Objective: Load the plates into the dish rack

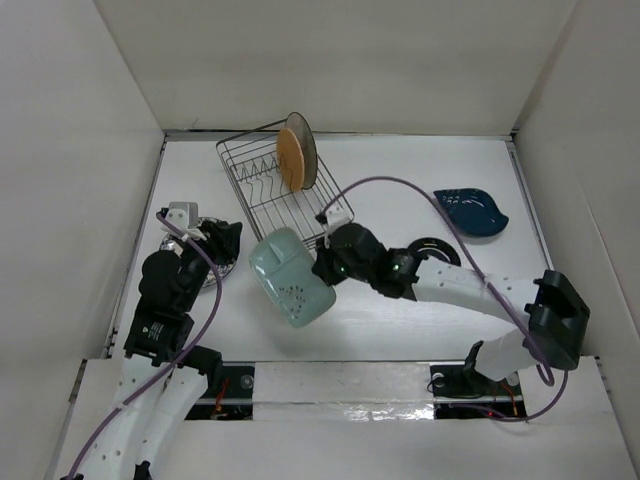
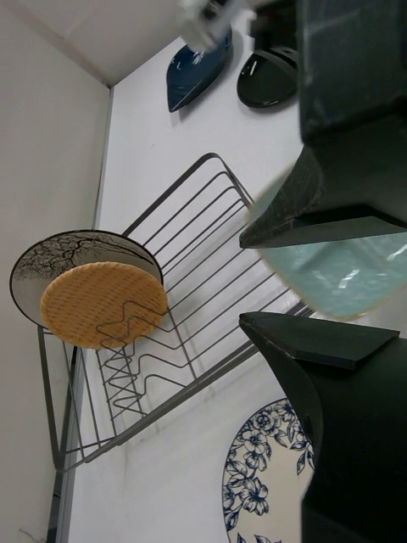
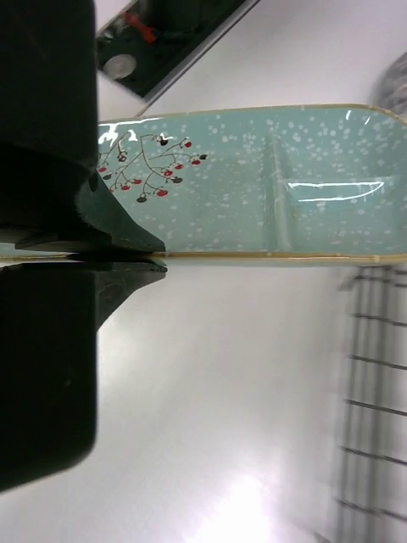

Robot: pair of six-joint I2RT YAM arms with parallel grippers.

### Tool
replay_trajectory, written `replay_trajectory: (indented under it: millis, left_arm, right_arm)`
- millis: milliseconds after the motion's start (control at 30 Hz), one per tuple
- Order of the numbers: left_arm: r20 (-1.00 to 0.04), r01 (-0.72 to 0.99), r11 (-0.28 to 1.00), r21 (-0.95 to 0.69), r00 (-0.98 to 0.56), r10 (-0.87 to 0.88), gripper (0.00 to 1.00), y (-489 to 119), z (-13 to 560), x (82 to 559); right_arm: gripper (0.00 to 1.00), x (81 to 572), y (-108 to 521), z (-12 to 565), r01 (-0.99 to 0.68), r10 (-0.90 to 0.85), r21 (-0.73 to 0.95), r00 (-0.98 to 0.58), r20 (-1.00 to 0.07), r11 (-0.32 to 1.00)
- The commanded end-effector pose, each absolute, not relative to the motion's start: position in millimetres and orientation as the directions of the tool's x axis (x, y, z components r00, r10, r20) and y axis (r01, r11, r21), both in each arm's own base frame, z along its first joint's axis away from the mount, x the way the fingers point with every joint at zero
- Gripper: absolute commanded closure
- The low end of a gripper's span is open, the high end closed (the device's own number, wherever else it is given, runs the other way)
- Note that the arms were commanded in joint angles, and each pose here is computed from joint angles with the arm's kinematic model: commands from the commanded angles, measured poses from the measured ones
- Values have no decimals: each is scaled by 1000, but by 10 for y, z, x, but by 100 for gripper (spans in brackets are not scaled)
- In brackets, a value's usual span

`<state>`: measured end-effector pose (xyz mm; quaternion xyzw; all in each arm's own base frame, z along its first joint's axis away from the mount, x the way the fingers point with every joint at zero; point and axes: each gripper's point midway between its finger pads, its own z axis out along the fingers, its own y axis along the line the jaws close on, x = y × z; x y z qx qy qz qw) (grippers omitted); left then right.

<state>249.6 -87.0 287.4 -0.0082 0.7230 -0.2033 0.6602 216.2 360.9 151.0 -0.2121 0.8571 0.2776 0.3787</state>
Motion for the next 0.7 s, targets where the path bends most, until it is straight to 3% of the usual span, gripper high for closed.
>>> replay_trajectory:
  millis: [0,67,100,200,233,333,433,467,500,667]
  left_arm:
    - [-952,275,912,-305,-68,-298,67,-866,3041,2476]
    - [-952,278,911,-305,-63,-300,66,-864,3052,2462]
    - [-951,281,909,-307,-63,-301,67,-870,3056,2461]
    - [-951,282,909,-307,-62,-302,66,-868,3059,2454]
    - [-951,281,909,-308,-60,-304,67,-865,3060,2451]
    - [-951,285,908,-308,-59,-304,66,-870,3071,2448]
    - [-950,285,907,-310,-59,-306,66,-870,3074,2446]
    - [-950,285,907,-310,-59,-306,67,-870,3074,2446]
    - [-951,283,908,-308,-59,-304,66,-868,3071,2450]
    - [-951,275,911,-308,-73,-300,66,-871,3034,2480]
  right_arm:
    - [100,2910,3642,3100,-564,50,222,-304,-951,796]
    - [100,3276,3626,3167,-496,16,143,-251,-968,856]
    - [100,3430,3639,3499,-485,28,117,-186,-982,867]
    - [100,3883,3739,3466,-416,-23,49,-166,-986,908]
    - [100,4037,3713,3798,-387,-6,36,-106,-994,921]
    - [100,4581,3798,3642,-248,-109,-83,-94,-990,965]
    - [100,4797,3834,3666,-172,-174,-160,-73,-982,972]
    - [100,4843,3788,3915,-124,-146,-142,-24,-989,982]
    - [100,4995,3774,3671,-67,-187,-183,-49,-981,981]
    - [100,5136,3662,3566,40,-208,-209,-40,-977,977]
